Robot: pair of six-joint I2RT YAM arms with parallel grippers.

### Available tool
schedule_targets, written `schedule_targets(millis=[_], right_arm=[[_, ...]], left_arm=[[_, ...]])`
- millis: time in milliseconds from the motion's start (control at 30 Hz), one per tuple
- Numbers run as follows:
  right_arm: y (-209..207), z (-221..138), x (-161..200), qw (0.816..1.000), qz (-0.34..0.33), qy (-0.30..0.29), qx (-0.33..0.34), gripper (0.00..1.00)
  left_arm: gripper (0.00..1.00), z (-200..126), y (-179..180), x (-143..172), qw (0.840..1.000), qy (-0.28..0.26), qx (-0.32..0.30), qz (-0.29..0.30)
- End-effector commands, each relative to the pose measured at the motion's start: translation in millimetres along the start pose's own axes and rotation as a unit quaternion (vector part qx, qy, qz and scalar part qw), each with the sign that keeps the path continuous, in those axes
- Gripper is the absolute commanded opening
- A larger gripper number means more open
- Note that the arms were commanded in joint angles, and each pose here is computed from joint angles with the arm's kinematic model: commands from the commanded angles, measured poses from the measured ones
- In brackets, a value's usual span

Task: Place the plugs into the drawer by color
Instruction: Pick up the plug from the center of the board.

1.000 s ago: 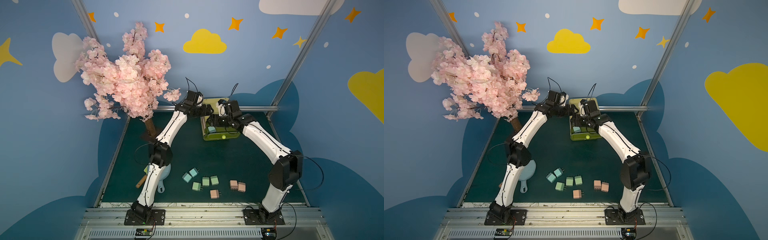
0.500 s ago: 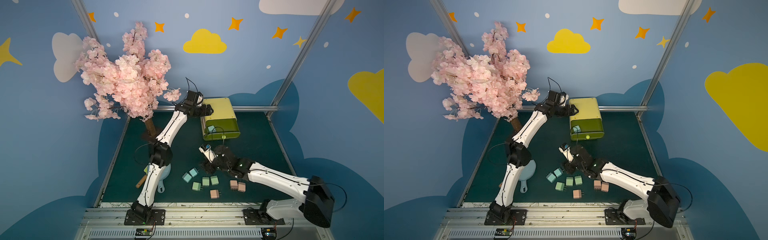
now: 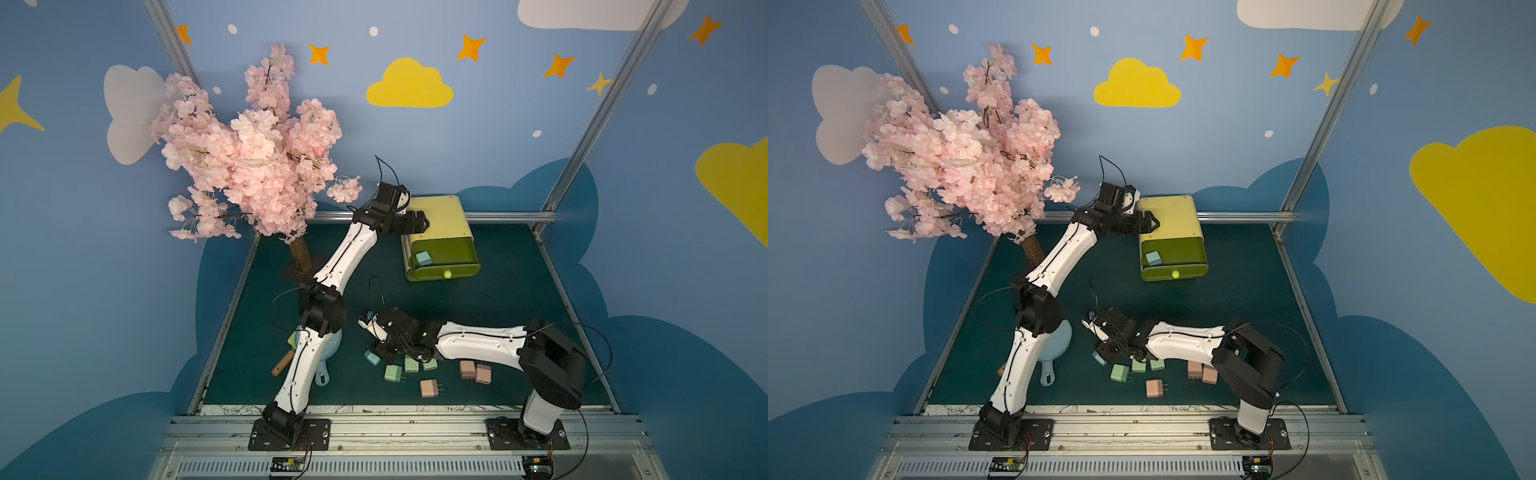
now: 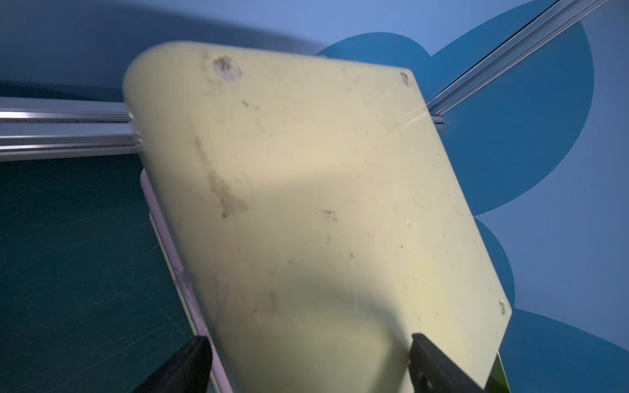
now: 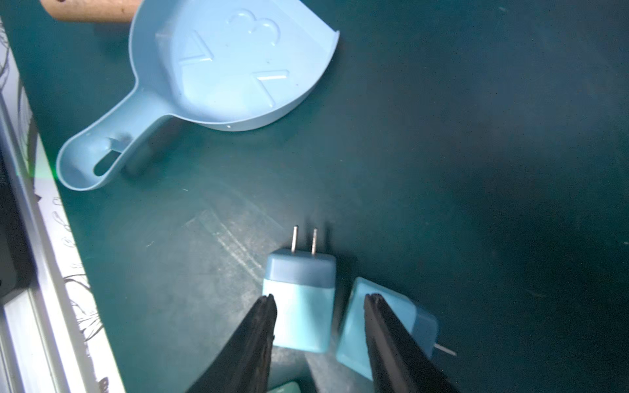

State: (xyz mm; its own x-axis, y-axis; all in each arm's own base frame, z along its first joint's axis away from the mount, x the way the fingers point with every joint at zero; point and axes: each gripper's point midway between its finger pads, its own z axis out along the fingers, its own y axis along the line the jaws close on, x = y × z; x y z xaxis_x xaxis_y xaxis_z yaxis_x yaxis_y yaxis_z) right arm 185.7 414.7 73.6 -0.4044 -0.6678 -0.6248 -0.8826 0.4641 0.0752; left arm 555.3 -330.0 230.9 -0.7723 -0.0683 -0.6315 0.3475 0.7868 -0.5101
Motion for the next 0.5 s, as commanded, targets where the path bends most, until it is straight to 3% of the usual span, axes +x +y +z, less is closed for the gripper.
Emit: schedule_targets(millis=[0,467], right_arm=[[12.3,3.2,-3.6,1.000,-0.008,0.003,-0.013,0.48],[15.3,25.8,28.0,0.998,0.000,0.068,0.005,0.48]], left_arm=[[0.92,-23.8,-13.1,-9.6,1.000,-0.011,0.002,0.014],[0.93,-27.9,-15.9,-11.2,1.000,-0.014,0.001,0.018]])
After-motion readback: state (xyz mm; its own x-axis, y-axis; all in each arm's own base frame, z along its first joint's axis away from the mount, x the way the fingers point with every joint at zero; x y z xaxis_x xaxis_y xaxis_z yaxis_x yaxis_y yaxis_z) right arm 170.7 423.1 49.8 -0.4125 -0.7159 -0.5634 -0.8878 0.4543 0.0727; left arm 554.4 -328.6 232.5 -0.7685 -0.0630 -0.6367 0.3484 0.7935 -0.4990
